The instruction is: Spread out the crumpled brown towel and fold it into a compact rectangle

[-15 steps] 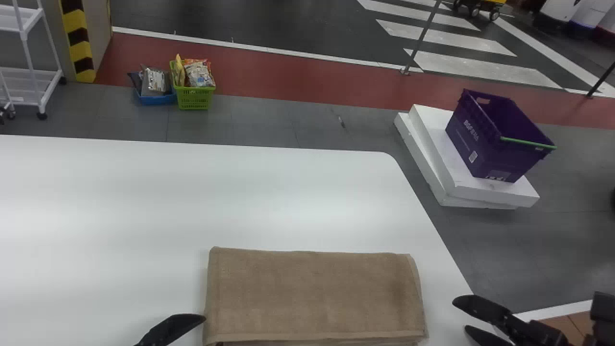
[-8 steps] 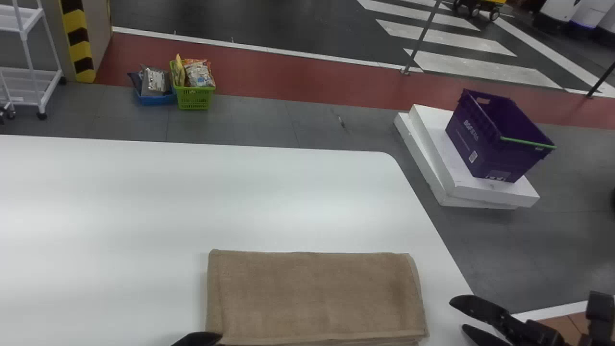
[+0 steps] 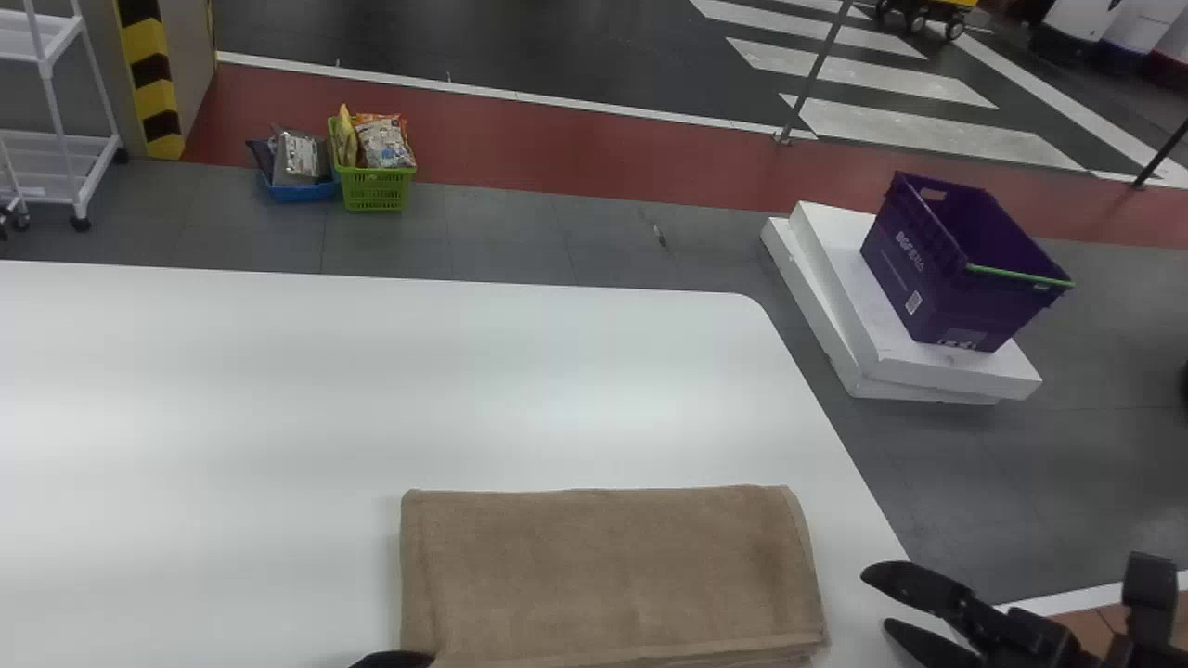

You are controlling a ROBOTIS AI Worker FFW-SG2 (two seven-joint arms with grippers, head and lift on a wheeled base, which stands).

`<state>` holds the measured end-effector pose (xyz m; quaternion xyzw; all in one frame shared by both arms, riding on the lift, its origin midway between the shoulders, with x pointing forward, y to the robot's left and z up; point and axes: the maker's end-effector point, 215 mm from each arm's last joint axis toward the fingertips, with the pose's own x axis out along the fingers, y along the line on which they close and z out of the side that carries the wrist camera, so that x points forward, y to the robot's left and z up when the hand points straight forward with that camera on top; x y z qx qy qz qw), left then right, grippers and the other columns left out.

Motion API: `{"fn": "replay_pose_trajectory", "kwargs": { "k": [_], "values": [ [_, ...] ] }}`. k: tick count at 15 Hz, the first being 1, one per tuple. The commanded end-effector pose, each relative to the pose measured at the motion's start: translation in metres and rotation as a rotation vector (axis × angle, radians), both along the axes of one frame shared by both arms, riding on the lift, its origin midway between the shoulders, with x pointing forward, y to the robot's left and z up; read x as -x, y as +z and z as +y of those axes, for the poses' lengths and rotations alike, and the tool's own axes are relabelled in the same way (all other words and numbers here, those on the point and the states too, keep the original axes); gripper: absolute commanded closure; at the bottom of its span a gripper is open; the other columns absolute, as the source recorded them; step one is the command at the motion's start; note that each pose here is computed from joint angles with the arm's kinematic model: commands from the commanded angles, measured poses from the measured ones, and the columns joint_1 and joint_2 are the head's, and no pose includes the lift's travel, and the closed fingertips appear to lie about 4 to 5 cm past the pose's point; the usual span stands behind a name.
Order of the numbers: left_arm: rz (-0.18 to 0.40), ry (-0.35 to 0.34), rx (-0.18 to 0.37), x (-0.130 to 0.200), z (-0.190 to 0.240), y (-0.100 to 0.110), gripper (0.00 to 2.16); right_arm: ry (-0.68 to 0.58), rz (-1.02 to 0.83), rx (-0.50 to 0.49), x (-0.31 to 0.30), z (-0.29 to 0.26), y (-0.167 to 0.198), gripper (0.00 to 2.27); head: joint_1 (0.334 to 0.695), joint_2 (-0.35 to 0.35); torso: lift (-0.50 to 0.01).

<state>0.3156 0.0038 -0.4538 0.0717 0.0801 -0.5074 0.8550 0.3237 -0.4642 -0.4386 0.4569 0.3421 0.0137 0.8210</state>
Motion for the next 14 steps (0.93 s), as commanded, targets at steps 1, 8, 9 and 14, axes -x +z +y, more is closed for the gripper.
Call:
{"fn": "replay_pose_trajectory", "kwargs": {
  "k": [1,8,9,14],
  "values": [
    [0.020,0.006,0.010,0.000,0.002,-0.001,1.06,0.030,-0.011,0.015,-0.018,0.007,0.006,0.21,0.695,-0.350,-0.127],
    [0.020,0.013,0.012,-0.001,0.007,0.000,1.06,0.179,0.042,0.091,-0.053,0.062,-0.006,0.26,0.695,-0.350,-0.127],
    [0.020,0.013,0.012,-0.001,0.007,0.000,1.06,0.192,0.044,0.091,-0.054,0.068,-0.007,0.29,0.695,-0.350,-0.127],
    [0.025,0.013,0.013,-0.001,0.007,-0.001,1.06,0.250,0.019,0.105,-0.061,0.092,0.001,0.60,0.695,-0.350,-0.127]
  ]
}}
